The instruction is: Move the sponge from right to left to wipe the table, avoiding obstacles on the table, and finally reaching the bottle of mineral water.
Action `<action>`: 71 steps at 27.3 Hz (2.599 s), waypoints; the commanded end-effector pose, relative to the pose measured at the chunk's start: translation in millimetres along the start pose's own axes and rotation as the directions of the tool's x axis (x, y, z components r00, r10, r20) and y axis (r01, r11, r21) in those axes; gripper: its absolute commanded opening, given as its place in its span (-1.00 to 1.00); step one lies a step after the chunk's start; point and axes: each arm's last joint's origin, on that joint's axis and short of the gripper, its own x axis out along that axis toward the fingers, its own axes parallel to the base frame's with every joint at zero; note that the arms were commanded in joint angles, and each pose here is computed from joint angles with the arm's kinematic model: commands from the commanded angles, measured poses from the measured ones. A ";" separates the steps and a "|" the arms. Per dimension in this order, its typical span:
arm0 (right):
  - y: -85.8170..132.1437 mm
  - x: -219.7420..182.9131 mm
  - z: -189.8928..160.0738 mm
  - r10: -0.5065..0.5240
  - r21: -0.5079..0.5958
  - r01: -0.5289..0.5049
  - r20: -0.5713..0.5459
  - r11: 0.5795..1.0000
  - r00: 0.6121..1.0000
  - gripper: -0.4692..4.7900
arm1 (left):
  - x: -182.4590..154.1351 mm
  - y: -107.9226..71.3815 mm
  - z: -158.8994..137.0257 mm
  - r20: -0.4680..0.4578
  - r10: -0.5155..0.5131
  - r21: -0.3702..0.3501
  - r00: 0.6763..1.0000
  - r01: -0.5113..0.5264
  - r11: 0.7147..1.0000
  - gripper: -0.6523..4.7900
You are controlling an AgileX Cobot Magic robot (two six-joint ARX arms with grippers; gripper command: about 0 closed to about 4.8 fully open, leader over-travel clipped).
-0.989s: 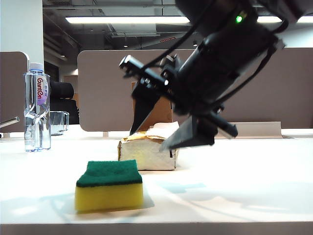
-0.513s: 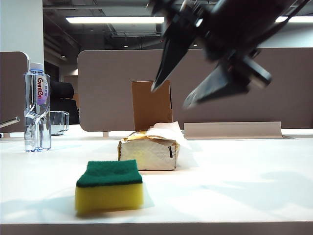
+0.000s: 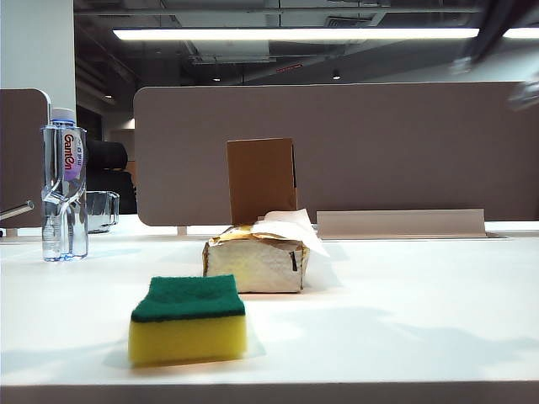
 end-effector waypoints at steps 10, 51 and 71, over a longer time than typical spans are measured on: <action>-14.3 -53.5 -38.9 0.162 0.095 -0.152 -0.115 0.984 0.980 0.21 | -0.5 -1.9 -3.2 -0.036 -0.020 -0.023 0.999 0.019 1.000 0.87; -23.2 -69.3 -57.8 -0.063 0.019 0.065 -0.100 0.998 0.993 0.10 | 1.2 -4.9 -14.1 -0.127 -0.080 -0.041 0.989 0.076 0.996 0.87; -16.0 -82.6 -51.3 0.002 0.011 -0.001 -0.068 1.000 0.998 0.10 | 55.3 29.2 -36.2 -0.299 -0.188 -0.209 0.935 0.129 0.970 0.95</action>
